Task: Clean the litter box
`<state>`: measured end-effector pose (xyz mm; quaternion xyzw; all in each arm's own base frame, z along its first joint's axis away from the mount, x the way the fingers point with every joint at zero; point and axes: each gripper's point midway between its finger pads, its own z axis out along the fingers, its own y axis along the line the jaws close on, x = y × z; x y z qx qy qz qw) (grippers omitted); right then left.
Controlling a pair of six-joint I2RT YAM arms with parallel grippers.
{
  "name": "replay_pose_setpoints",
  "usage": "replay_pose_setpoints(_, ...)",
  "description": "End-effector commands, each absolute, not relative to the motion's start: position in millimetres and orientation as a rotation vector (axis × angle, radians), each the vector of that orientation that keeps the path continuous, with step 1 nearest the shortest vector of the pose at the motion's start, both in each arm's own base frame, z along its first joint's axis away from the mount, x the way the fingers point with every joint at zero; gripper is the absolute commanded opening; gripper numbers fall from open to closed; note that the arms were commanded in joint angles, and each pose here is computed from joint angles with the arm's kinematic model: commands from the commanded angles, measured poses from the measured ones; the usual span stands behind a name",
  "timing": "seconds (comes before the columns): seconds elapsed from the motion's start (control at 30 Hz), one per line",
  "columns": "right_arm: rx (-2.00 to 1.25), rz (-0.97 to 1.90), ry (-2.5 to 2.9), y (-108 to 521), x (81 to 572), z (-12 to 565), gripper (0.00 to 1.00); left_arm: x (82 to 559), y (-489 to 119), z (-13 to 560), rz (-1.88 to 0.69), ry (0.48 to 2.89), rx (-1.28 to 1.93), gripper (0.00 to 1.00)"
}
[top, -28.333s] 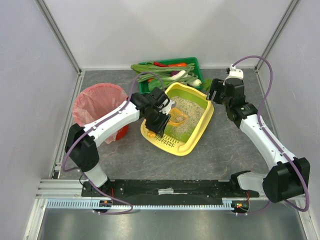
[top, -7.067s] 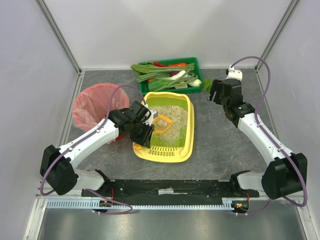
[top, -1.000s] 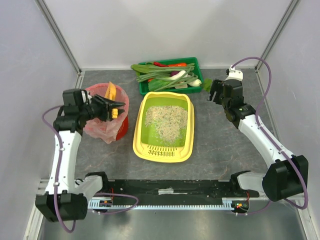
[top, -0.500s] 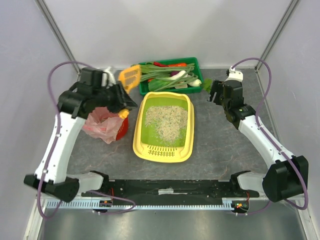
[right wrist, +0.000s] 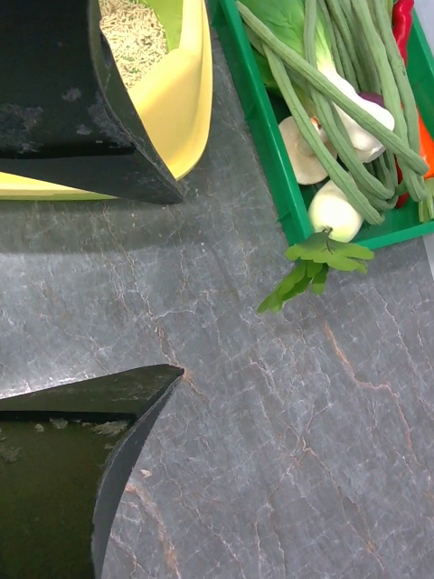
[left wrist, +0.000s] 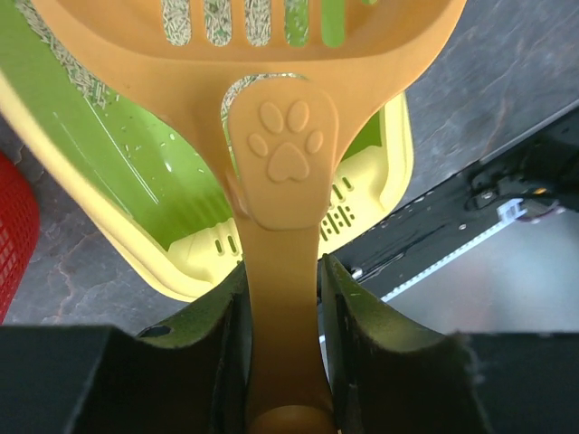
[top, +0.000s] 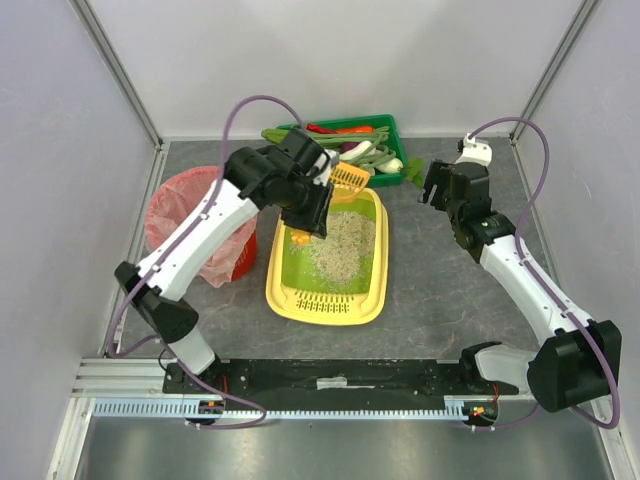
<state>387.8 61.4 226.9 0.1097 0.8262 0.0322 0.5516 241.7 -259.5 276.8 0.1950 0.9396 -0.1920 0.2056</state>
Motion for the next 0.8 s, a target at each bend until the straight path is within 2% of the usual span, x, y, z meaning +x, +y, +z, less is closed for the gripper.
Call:
replay_pose_setpoints(0.0,0.291,0.054,1.889,53,388,243,0.79,211,-229,243,-0.297,2.826,0.731,0.02)
replay_pose_setpoints(0.2,0.284,0.049,1.898,53,388,240,0.8,199,-238,231,-0.382,2.9,0.76,0.02)
replay_pose_setpoints(0.33,0.285,0.049,1.898,53,389,240,0.8,183,-231,197,-0.354,3.031,0.783,0.02)
replay_pose_setpoints(0.57,0.285,0.04,1.9,52,389,239,0.8,185,-236,182,-0.386,3.027,0.766,0.02)
replay_pose_setpoints(0.77,0.274,0.05,1.91,56,394,239,0.8,187,-243,141,-0.398,3.099,0.841,0.02)
